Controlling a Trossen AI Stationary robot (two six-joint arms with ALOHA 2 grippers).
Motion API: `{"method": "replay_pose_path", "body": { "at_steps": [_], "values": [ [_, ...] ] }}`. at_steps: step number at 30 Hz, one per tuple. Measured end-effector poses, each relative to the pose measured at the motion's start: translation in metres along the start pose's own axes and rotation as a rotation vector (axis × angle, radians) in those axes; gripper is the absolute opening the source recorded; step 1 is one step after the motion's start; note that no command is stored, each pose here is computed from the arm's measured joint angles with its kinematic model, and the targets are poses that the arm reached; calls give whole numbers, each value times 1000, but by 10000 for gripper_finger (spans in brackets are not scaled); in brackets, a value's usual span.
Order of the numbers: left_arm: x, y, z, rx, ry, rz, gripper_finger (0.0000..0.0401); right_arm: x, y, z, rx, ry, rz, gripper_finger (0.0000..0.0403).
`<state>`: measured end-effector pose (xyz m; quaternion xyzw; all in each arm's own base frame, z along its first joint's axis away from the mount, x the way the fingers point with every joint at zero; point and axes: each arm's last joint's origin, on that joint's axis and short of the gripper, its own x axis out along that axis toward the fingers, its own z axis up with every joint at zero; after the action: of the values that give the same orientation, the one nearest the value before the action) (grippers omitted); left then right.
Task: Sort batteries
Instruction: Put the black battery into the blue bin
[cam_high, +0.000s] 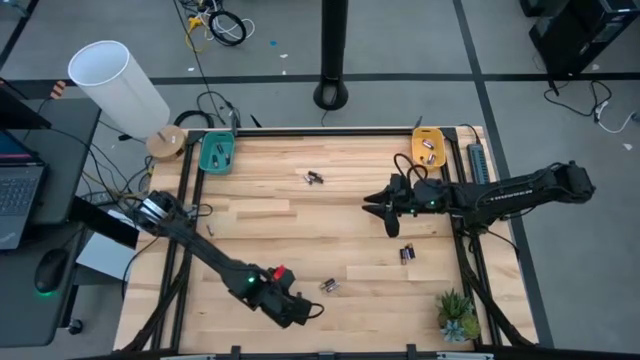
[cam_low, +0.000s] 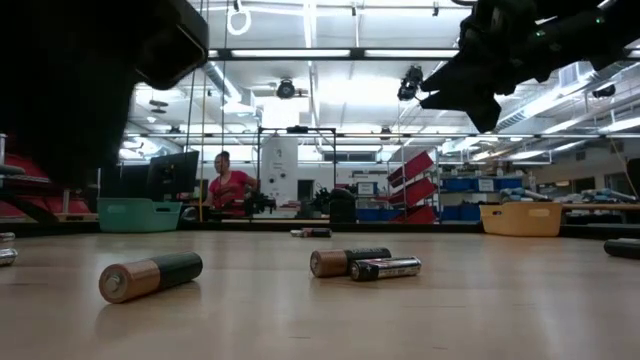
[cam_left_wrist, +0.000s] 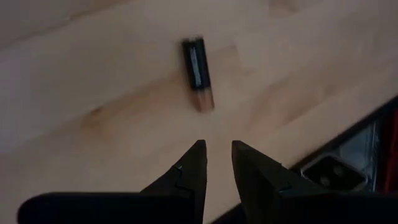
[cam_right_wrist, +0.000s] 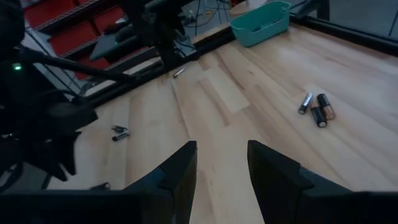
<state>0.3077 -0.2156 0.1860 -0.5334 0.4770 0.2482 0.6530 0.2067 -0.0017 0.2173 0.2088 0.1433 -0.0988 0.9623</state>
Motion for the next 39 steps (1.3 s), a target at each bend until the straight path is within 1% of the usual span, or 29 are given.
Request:
{"method": "replay_pose_path", "body": {
  "at_steps": [4, 9, 14, 18, 22, 24, 26, 30, 32, 35, 39],
  "values": [
    [0, 1, 7, -10, -54, 10, 88, 0, 3, -1, 11, 4, 16, 150],
    [3, 0, 14, -13, -74, 18, 88, -1, 4, -1, 5, 4, 19, 150],
    [7, -2, 22, -27, -83, 16, 88, -1, 4, -1, 3, 3, 20, 150],
    [11, -1, 28, -19, -81, 44, 88, 0, 4, -1, 4, -1, 22, 150],
    [13, 2, 30, -8, -76, 71, 88, 1, 4, -1, 4, -2, 22, 150],
    [12, 1, 30, 17, -82, 88, 88, 1, 4, -1, 12, -7, 25, 150],
    [7, -7, 28, 68, -103, 63, 88, 1, 4, -1, 15, -8, 25, 150],
    [-6, -27, 19, 282, -141, -31, 88, 1, 5, -1, 15, -10, 26, 150],
    [-7, -30, 17, 342, -130, -60, 88, 1, 5, 0, 15, -14, 28, 150],
    [-3, -29, 19, 355, -120, -43, 88, 1, 5, 0, 14, -16, 29, 150],
    [11, -27, 27, 314, -54, 2, 87, 1, 5, 0, 14, -16, 30, 150]
  ]
}}
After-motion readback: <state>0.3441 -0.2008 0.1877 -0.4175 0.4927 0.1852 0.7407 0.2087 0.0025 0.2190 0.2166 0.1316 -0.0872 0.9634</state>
